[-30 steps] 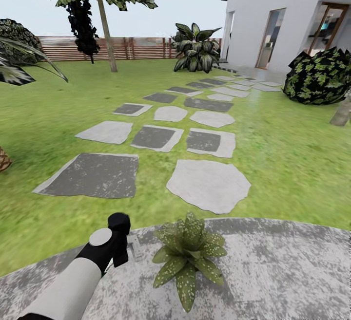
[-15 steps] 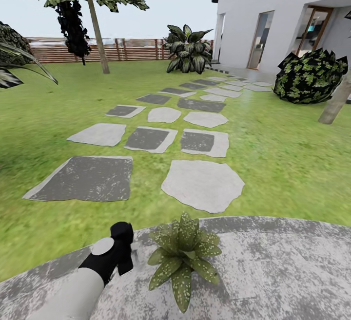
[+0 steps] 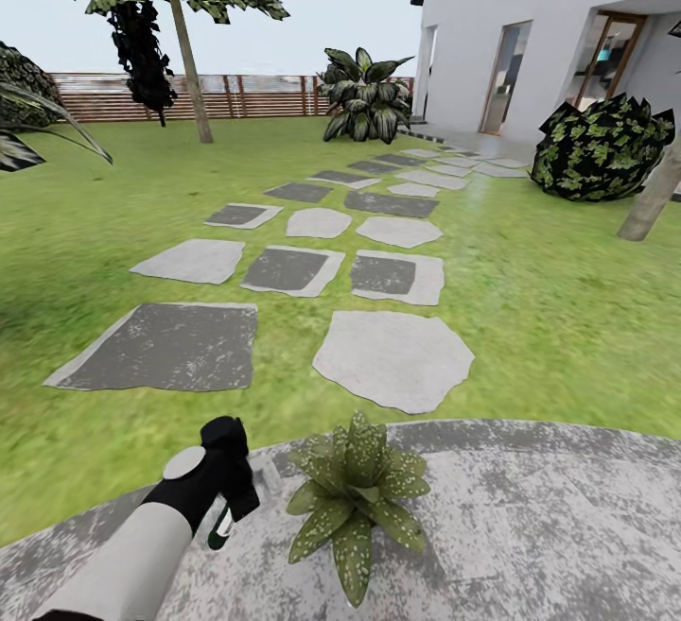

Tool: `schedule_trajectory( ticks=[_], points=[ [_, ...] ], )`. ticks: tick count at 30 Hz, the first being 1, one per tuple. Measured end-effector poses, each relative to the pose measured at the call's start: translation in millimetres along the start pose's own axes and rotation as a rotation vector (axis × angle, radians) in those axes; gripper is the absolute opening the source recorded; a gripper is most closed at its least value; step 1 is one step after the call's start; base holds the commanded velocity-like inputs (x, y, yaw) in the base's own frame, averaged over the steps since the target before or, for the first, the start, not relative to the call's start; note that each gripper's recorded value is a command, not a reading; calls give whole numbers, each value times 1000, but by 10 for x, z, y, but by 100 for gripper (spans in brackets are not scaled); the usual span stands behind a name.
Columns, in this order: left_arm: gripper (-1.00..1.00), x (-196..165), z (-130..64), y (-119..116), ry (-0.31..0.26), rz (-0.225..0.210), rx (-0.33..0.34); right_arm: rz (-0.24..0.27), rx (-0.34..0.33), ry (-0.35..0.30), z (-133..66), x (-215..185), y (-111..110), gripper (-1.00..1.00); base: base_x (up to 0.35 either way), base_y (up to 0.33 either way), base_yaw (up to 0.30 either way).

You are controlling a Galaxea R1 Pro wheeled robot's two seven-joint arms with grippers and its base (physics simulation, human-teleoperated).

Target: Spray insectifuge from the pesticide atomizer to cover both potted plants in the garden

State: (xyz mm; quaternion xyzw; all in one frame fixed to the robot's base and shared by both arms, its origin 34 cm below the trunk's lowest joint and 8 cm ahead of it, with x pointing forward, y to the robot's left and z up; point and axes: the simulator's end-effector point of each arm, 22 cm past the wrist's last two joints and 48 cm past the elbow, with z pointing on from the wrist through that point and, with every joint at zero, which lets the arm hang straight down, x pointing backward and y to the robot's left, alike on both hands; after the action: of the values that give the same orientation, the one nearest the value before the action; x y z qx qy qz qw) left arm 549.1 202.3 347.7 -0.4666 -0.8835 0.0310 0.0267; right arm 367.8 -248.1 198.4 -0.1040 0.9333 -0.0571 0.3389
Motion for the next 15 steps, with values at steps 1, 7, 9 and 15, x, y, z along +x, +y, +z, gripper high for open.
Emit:
schedule_trajectory(
  ticks=[1, 7, 9, 15],
  points=[
    [-100, -21, 2, 21, -21, -20, 0, -1, 1, 0, 1, 1, -11, 100, 0, 0, 0],
    [-100, -119, 0, 268, -92, -87, -95, -8, -4, -1, 2, 5, -21, 100, 0, 0, 0],
    [-100, -84, 25, 274, -86, -90, -97, -8, -5, -1, 3, 5, -20, 100, 0, 0, 0],
    [-100, 221, 348, 185, -2, -77, -137, -9, -6, -1, 3, 5, -18, 100, 0, 0, 0]
  ],
)
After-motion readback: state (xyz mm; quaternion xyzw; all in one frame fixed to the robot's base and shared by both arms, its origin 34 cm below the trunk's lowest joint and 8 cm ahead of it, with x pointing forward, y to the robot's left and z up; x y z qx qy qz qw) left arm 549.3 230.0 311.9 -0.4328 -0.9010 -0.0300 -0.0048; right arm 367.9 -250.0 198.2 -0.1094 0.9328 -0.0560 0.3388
